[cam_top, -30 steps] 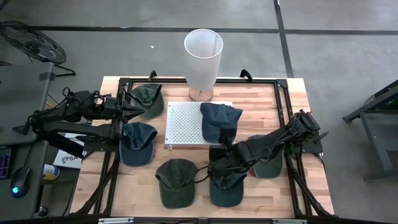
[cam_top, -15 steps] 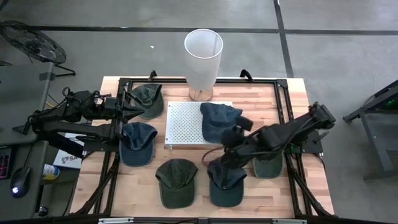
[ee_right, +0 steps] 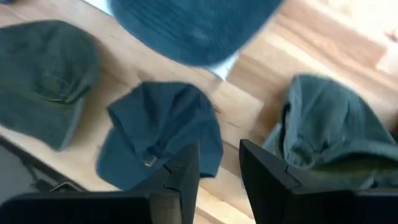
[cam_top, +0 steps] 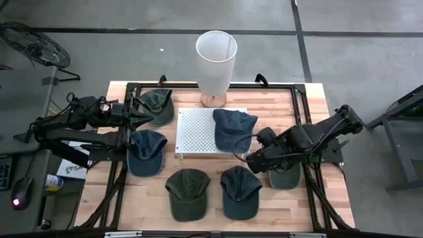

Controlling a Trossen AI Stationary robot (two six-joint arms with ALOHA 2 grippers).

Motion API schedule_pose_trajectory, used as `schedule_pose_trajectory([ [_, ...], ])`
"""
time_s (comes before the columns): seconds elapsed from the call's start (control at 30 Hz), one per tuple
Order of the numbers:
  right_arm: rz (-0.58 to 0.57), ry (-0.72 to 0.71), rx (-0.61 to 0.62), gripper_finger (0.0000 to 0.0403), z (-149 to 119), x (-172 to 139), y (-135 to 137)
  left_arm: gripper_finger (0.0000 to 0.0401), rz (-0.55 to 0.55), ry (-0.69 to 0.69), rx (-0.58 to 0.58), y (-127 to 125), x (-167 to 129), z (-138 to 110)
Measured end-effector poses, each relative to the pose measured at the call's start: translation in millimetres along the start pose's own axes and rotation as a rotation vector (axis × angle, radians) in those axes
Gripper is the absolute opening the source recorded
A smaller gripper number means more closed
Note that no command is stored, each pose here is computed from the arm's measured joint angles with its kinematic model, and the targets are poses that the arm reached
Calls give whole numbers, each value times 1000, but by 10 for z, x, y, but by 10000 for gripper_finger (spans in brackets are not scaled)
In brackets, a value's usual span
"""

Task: Pick & Place hat
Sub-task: Put the top right blue cap on the shelf

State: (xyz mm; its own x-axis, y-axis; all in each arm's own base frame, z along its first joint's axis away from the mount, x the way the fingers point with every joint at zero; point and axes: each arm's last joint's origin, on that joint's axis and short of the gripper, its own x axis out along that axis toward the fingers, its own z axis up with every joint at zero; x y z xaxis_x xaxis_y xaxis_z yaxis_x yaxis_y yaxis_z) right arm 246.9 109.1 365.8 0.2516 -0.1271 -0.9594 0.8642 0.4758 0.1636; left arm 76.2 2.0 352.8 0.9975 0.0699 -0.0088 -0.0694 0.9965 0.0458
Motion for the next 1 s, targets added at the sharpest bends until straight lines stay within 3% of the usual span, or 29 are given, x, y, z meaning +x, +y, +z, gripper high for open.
schedule_pose_trajectory([
  [0.2,-111,66,111,105,-154,299,-56,3,1,0,1,0,0,-1],
  [0.33,-193,17,158,121,-169,490,-129,3,1,1,2,0,0,-1],
  [0.67,-255,-151,286,155,151,548,-458,3,3,2,2,1,1,-2],
  [1.0,-92,-240,420,124,423,848,-923,3,2,1,1,1,-1,-1],
])
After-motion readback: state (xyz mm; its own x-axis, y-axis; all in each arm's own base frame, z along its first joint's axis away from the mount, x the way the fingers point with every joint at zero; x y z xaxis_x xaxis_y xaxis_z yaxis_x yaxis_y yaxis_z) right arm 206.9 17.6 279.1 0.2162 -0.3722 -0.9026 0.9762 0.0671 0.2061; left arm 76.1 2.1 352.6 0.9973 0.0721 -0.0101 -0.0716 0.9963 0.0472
